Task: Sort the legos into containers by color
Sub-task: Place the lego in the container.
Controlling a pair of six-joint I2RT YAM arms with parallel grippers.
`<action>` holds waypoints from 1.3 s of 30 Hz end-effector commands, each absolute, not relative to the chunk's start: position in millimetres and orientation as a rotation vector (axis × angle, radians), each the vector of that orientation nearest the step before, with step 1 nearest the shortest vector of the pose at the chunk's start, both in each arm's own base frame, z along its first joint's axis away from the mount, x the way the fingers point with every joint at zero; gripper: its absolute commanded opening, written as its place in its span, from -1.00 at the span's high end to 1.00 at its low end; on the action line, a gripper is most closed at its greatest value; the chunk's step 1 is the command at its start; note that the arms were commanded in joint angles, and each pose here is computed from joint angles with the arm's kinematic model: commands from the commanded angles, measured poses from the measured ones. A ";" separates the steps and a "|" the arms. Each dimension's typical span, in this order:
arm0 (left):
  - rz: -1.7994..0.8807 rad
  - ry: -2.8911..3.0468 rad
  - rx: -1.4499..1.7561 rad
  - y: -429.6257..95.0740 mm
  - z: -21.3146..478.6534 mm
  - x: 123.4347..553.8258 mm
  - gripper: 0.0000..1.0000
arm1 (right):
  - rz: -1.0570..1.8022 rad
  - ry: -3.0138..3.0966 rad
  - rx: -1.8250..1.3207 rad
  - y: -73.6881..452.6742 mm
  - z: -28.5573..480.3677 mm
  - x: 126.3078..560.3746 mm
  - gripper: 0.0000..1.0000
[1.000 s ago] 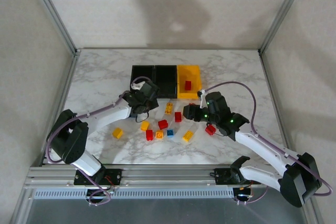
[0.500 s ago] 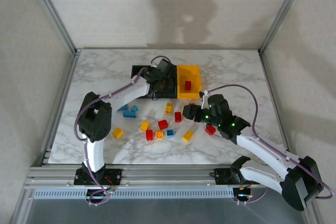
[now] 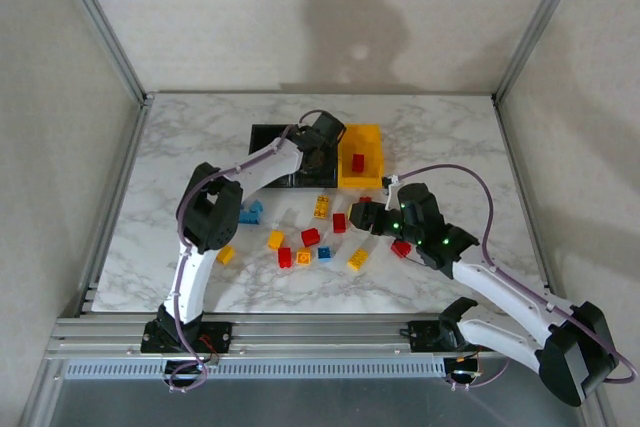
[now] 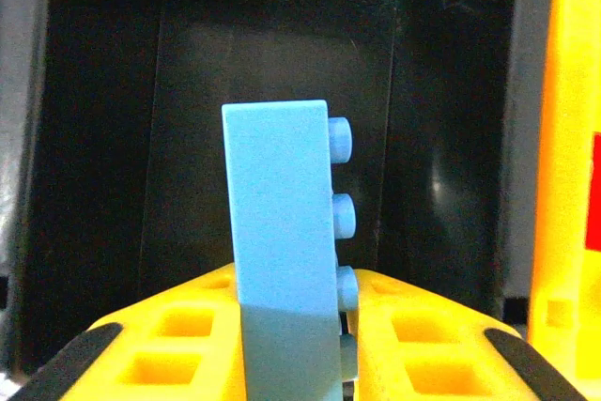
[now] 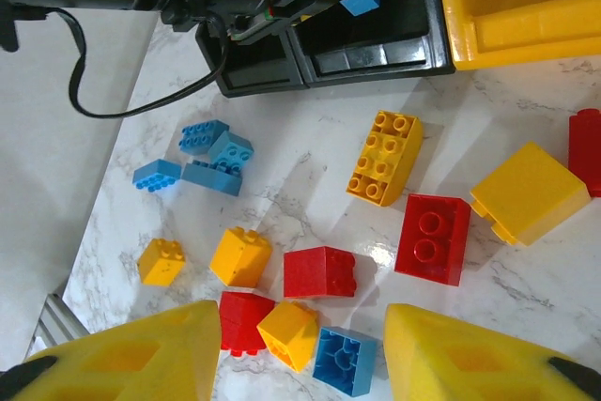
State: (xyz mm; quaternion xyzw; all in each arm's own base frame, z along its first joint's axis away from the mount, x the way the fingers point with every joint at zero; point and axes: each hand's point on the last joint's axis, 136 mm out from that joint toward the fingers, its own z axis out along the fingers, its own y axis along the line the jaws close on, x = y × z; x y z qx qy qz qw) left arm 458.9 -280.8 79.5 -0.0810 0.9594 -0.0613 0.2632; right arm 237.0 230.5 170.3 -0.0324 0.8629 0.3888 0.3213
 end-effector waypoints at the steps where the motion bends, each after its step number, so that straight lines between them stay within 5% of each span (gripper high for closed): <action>1: -0.135 2.617 -0.189 -277.3 79.4 461.2 0.78 | 1.012 2.259 -0.068 227.5 168.6 235.2 0.01; 16: -0.098 2.628 -0.208 -270.8 61.5 470.5 0.71 | 1.001 2.257 -0.061 226.0 171.0 236.5 0.01; 21: -0.099 2.633 -0.209 -271.4 60.2 470.4 0.53 | 0.999 2.257 -0.057 224.6 170.1 235.4 0.01; 28: -0.124 2.582 -0.210 -272.0 90.2 474.2 0.04 | 0.994 2.250 -0.053 222.8 171.9 235.1 0.00; 39: -0.249 2.463 -0.201 -267.8 164.7 443.4 0.00 | 0.951 2.199 -0.067 220.0 183.7 243.0 -0.08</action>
